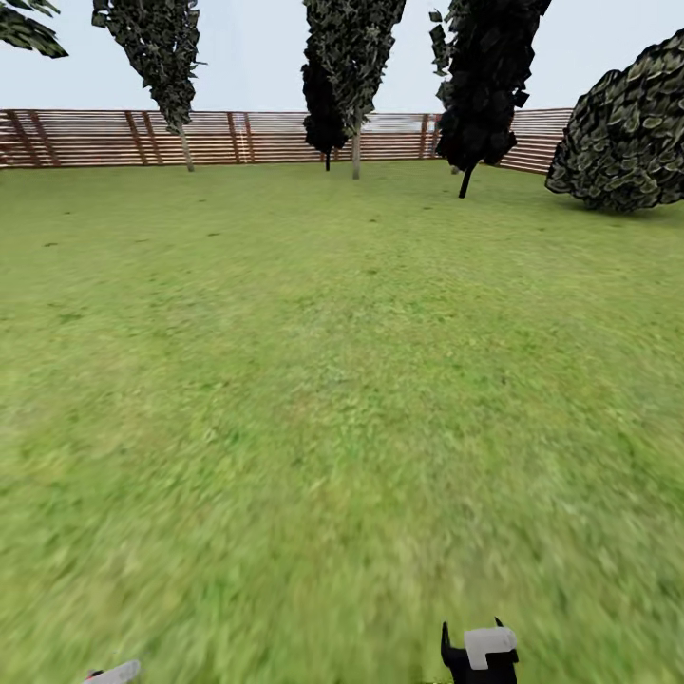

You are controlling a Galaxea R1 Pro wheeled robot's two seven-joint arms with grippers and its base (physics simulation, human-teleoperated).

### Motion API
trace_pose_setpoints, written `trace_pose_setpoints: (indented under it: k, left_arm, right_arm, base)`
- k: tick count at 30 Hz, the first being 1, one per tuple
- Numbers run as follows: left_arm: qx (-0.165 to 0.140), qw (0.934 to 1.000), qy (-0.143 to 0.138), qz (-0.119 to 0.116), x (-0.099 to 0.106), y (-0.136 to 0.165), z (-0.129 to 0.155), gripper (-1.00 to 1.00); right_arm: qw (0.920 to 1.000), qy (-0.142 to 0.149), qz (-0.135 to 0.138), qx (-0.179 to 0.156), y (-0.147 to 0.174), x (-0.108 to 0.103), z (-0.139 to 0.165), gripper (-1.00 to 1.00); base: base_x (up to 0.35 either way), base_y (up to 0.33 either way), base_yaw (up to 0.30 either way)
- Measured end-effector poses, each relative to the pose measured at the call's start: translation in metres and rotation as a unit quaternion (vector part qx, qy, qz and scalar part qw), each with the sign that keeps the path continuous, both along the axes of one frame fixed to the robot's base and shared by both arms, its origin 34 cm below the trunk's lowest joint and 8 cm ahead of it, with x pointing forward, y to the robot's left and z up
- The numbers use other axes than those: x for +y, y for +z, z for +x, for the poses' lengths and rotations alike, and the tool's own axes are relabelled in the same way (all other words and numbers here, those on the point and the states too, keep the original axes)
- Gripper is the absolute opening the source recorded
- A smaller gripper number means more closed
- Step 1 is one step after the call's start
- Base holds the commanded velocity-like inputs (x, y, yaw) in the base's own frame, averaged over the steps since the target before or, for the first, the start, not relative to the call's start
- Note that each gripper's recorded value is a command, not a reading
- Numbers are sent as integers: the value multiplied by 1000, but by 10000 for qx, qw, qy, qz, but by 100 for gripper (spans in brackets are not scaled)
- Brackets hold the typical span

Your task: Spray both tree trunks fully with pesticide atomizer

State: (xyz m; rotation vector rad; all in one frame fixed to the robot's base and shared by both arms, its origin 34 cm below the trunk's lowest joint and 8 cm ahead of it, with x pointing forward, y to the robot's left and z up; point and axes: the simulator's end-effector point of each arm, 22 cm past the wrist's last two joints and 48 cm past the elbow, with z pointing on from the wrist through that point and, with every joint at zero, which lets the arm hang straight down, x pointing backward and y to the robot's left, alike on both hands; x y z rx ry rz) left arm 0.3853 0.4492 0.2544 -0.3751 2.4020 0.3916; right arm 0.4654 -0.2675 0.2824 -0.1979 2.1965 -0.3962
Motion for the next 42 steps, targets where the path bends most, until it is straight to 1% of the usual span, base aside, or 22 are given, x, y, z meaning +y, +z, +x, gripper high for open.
trace_pose_setpoints:
  k: [5, 10, 32, 42]
  left_arm:
    - [13, 10000, 0, 0, 0, -1, -1, -100]
    - [27, 10000, 0, 0, 0, -1, -2, -100]
    - [77, 10000, -6, -1, 0, -5, -5, -100]
    - [112, 9999, 10, 3, 0, -6, -8, -100]
  right_arm:
    - [10000, 0, -1, 13, -1, 0, -1, 100]
    - [10000, 1, -1, 27, -2, 0, -2, 100]
    - [10000, 0, -1, 85, -6, 0, -5, 100]
    - [9999, 1, -1, 112, -8, 0, -7, 100]
  base:
    - [-134, 281, 281]
    - [-134, 162, 281]
    - [-10, 6, 281]
    - [-187, 164, 281]
